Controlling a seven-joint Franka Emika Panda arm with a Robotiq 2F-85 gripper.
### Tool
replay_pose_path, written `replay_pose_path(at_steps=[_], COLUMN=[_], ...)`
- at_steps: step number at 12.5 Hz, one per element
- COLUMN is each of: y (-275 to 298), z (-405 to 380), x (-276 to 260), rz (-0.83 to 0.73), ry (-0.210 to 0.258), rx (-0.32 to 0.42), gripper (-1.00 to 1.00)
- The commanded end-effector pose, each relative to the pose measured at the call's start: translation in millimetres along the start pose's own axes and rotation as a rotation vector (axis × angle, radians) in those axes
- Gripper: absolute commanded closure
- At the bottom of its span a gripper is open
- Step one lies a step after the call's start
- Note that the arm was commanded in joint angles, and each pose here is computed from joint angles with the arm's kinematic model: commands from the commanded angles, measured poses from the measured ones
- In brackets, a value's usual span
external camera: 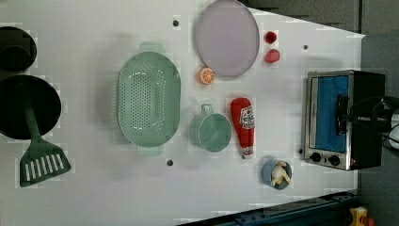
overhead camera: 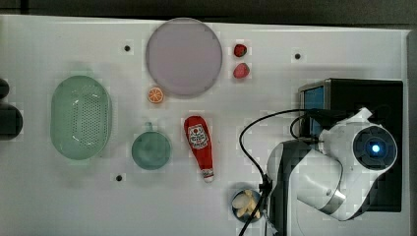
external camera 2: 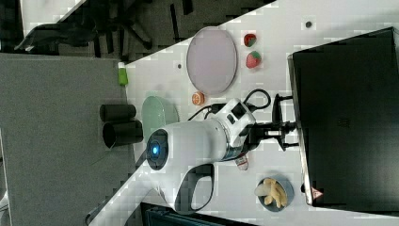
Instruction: Flap open oven.
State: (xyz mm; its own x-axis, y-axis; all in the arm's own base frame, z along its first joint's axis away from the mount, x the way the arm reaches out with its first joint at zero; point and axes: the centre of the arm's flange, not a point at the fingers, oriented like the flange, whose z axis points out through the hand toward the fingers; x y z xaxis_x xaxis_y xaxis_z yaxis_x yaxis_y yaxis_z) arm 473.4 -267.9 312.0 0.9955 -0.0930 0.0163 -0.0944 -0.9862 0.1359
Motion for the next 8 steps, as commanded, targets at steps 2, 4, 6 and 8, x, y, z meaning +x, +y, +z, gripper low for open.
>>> replay_pose_path(at_steps=[2,4,6,8], y=[-39,-62,-86,-110], z=[1,4,9,16], x=[13,15,16,18], rz=[-0.105,-0.092,-0.086,-0.124], ry=[-0.016,-0.034,-0.053,-0.069], rx=[-0.046,-0.113,-0.161,-0.204], gripper=[0.65,0.65,0.65,0.65])
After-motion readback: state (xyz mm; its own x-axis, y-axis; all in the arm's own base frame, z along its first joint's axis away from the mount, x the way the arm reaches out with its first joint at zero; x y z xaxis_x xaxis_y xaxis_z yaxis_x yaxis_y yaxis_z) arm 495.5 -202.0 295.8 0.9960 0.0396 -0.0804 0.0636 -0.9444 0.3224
